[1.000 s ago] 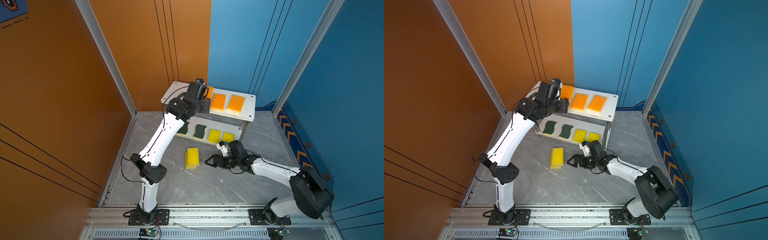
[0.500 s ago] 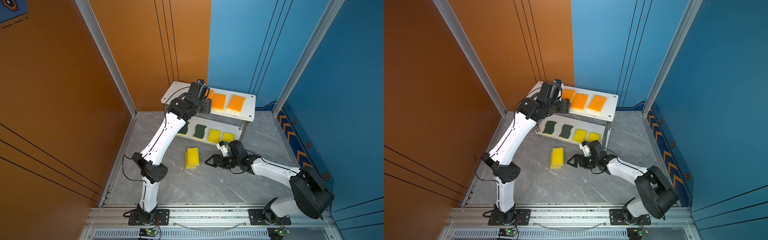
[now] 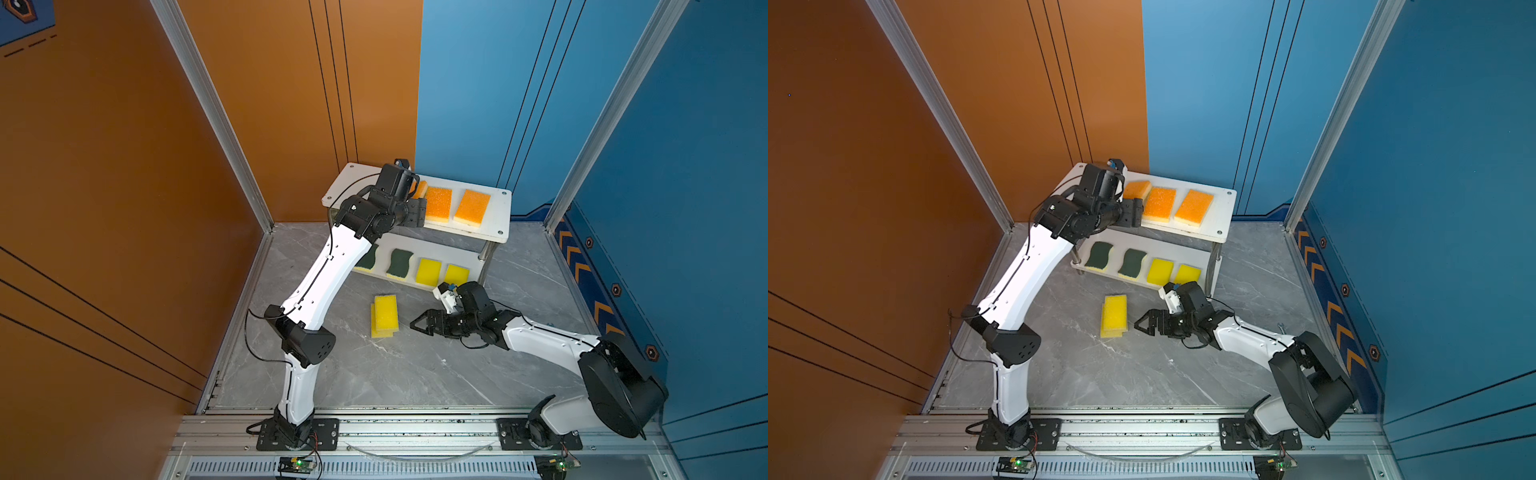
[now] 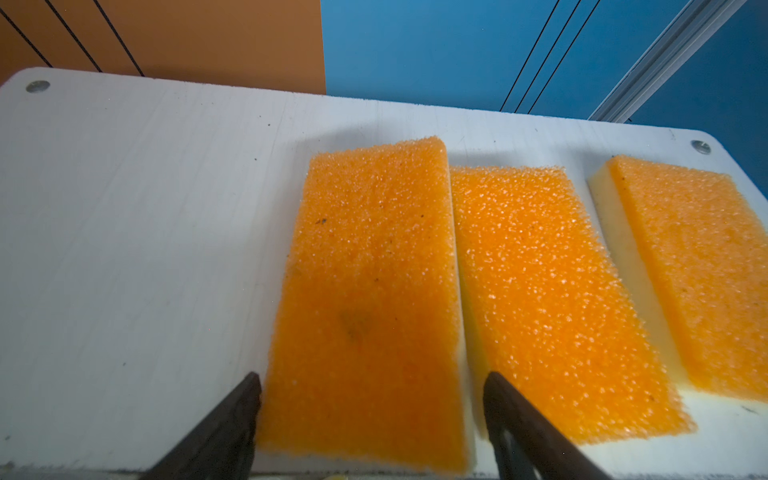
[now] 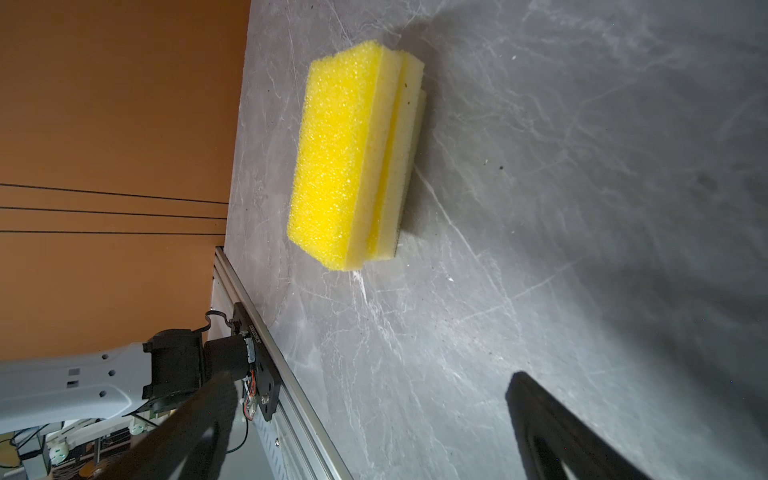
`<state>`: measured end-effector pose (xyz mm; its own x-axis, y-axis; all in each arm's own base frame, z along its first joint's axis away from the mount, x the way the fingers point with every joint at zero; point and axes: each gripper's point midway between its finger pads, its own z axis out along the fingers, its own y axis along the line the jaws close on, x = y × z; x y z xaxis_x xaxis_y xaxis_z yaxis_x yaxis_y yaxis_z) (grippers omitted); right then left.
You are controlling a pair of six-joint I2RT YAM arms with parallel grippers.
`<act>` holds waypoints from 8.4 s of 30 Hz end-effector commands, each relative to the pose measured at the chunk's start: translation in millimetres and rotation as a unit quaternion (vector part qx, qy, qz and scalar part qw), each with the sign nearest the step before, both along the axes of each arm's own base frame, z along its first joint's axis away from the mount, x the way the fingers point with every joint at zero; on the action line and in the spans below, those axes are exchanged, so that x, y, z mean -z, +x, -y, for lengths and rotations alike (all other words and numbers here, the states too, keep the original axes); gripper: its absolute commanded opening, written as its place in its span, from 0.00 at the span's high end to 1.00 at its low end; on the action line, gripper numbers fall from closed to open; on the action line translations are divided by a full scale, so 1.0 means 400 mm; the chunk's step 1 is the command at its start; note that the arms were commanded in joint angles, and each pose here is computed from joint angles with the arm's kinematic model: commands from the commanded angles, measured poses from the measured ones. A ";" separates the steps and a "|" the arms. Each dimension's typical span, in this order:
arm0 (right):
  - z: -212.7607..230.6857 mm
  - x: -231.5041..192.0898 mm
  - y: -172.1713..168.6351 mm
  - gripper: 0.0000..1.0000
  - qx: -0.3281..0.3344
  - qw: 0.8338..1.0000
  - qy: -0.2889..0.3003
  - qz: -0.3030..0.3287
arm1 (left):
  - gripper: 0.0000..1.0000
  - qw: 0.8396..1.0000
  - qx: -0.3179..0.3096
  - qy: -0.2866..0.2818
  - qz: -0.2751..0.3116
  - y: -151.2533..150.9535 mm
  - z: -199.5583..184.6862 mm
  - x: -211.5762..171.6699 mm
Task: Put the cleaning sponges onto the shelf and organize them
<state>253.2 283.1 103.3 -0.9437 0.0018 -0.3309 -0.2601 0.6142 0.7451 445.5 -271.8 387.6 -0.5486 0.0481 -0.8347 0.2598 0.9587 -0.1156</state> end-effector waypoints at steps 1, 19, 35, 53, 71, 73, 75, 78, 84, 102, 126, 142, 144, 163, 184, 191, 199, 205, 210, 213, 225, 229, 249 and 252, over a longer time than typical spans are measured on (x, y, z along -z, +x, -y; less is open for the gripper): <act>0.000 0.006 -0.003 0.00 -0.002 1.000 0.006 -0.005 | 0.15 1.000 0.003 -0.009 0.006 -0.011 -0.010 -0.027; 0.000 0.006 -0.005 0.00 -0.002 1.000 0.007 -0.005 | 0.20 1.000 -0.017 -0.007 0.014 -0.016 -0.032 -0.042; 0.003 0.011 -0.004 0.00 0.000 1.000 0.006 -0.006 | 0.26 0.997 -0.045 0.042 0.043 -0.022 -0.039 -0.053; -0.001 0.016 -0.003 0.00 -0.001 1.000 0.009 -0.008 | 0.15 0.998 -0.037 0.039 0.037 -0.036 -0.024 -0.046; -0.007 0.020 -0.001 0.00 -0.003 1.000 0.014 -0.011 | 0.10 0.998 -0.011 -0.003 0.054 -0.057 -0.050 -0.125; -0.007 0.022 -0.001 0.00 -0.003 1.000 0.014 -0.013 | 0.15 0.998 -0.017 0.000 0.061 -0.055 -0.067 -0.137; -0.009 0.021 -0.001 0.00 -0.004 1.000 0.014 -0.013 | 0.22 0.997 -0.027 0.005 0.066 -0.049 -0.090 -0.144; -0.008 0.021 -0.002 0.00 -0.003 1.000 0.014 -0.013 | 0.28 0.997 -0.048 0.011 0.065 -0.032 -0.131 -0.139; -0.008 0.019 -0.001 0.00 -0.003 1.000 0.014 -0.012 | 0.27 0.995 -0.085 0.016 0.058 -0.007 -0.205 -0.122; -0.004 0.022 -0.002 0.00 -0.002 1.000 0.012 -0.013 | 0.02 0.990 -0.116 0.065 0.044 0.055 -0.262 -0.056; -0.002 0.027 -0.001 0.00 0.000 1.000 0.011 -0.015 | 0.02 0.990 -0.063 0.107 0.062 0.115 -0.265 -0.040; -0.001 0.027 0.001 0.00 0.001 1.000 0.010 -0.014 | 0.02 0.988 -0.006 0.117 0.102 0.134 -0.239 -0.010; -0.001 0.028 0.000 0.00 0.001 1.000 0.010 -0.015 | 0.02 0.989 -0.012 0.110 0.103 0.135 -0.252 -0.007; 0.000 0.028 0.002 0.00 0.002 1.000 0.010 -0.016 | 0.02 0.993 0.042 0.037 0.102 0.142 -0.252 0.006; 0.000 0.026 0.002 0.00 0.002 1.000 0.011 -0.015 | 0.02 0.992 0.065 0.003 0.107 0.158 -0.214 -0.002; 0.001 0.027 0.004 0.00 0.002 1.000 0.011 -0.014 | 0.02 0.992 0.069 -0.001 0.108 0.163 -0.199 -0.003; 0.002 0.030 0.005 0.00 0.003 1.000 0.010 -0.015 | 0.02 0.991 0.073 0.006 0.109 0.161 -0.178 0.002; 0.004 0.032 0.005 0.00 0.004 1.000 0.011 -0.015 | 0.02 0.990 0.080 0.009 0.112 0.161 -0.150 0.003; 0.006 0.032 0.003 0.00 0.004 1.000 0.011 -0.016 | 0.02 0.990 0.083 0.010 0.112 0.167 -0.141 0.006; 0.006 0.032 0.004 0.00 0.004 1.000 0.011 -0.016 | 0.02 0.990 0.083 0.009 0.112 0.173 -0.138 0.007; 0.008 0.035 0.006 0.00 0.006 1.000 0.010 -0.017 | 0.02 0.989 0.090 0.005 0.114 0.184 -0.127 0.005; 0.008 0.037 0.006 0.00 0.006 1.000 0.010 -0.018 | 0.02 0.988 0.097 -0.002 0.116 0.184 -0.117 -0.003; 0.014 0.035 0.007 0.00 0.009 1.000 0.010 -0.017 | 0.02 0.987 0.111 -0.007 0.118 0.187 -0.084 -0.004; 0.014 0.035 0.007 0.00 0.009 1.000 0.010 -0.016 | 0.02 0.986 0.114 -0.009 0.119 0.188 -0.080 -0.005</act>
<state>258.7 278.6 93.2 -0.9500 0.0256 -0.3111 -0.2318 0.6096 0.7580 520.8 -230.3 383.1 -0.3296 0.1373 -0.9341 0.4613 0.8866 -0.0325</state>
